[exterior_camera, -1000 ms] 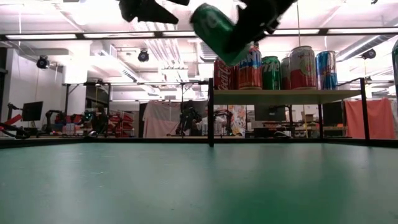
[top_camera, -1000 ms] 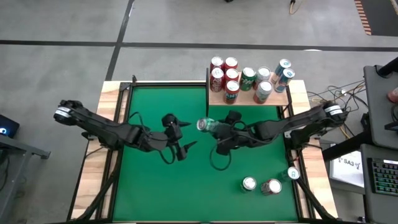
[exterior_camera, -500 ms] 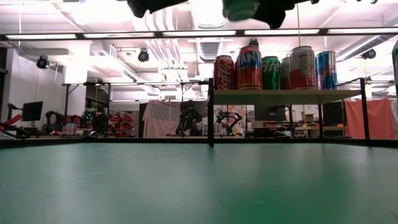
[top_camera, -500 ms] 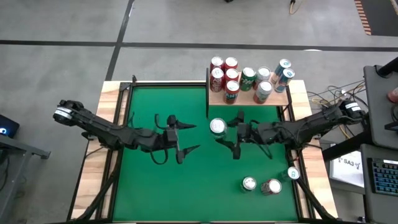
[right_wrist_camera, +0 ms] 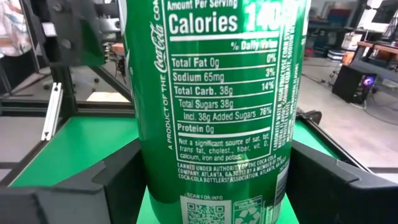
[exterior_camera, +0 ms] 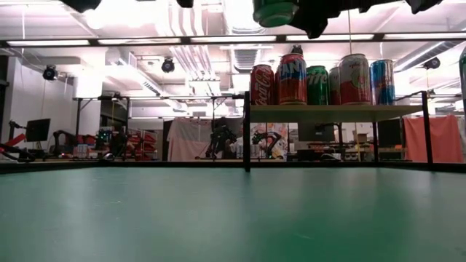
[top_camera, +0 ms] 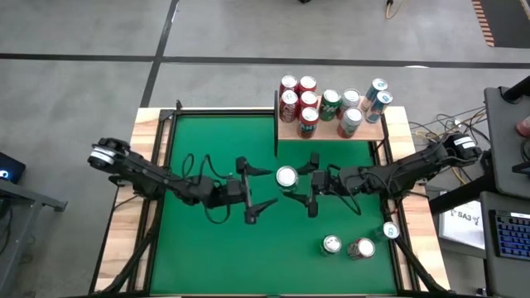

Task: Place canned beverage on shelf
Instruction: Put the top green soda can on the shelf aligned with the other green soda can

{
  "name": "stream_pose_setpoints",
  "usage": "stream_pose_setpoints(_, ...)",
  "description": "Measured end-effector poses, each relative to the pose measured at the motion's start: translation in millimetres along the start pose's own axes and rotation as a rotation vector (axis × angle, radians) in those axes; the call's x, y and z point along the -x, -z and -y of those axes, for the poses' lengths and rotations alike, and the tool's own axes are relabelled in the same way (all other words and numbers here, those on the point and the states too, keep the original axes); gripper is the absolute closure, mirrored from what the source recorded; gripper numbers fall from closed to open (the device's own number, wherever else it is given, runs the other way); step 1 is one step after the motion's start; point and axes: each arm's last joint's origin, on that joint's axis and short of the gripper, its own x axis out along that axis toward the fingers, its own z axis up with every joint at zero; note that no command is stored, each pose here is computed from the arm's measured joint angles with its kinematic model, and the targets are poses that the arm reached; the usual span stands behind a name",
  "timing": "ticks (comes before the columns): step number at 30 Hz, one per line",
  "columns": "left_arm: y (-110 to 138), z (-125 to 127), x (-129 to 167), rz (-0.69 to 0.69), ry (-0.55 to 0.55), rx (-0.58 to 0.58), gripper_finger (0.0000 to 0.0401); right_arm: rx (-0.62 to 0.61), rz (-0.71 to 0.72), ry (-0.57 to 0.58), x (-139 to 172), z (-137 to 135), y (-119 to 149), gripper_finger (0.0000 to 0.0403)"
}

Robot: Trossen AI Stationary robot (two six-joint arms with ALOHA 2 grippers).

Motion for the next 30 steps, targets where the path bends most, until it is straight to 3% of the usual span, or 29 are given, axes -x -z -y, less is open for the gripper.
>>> stream_pose_setpoints(4,4,1,-10,-0.042,-0.072,-0.029,0.0043,-0.008,0.006,-0.010,1,-3,-1,0.0110)
stream_pose_setpoints(18,25,8,-38,-0.062,-0.095,-0.027,0.0044,-0.004,0.018,-0.011,1,-3,-2,0.0110)
stream_pose_setpoints(27,25,9,-41,-0.069,-0.097,-0.050,0.0116,-0.002,0.014,-0.011,1,-3,-2,0.0108)
stream_pose_setpoints(30,25,11,-40,-0.072,-0.095,-0.049,0.0116,-0.010,0.012,-0.013,1,-3,-1,0.0074)
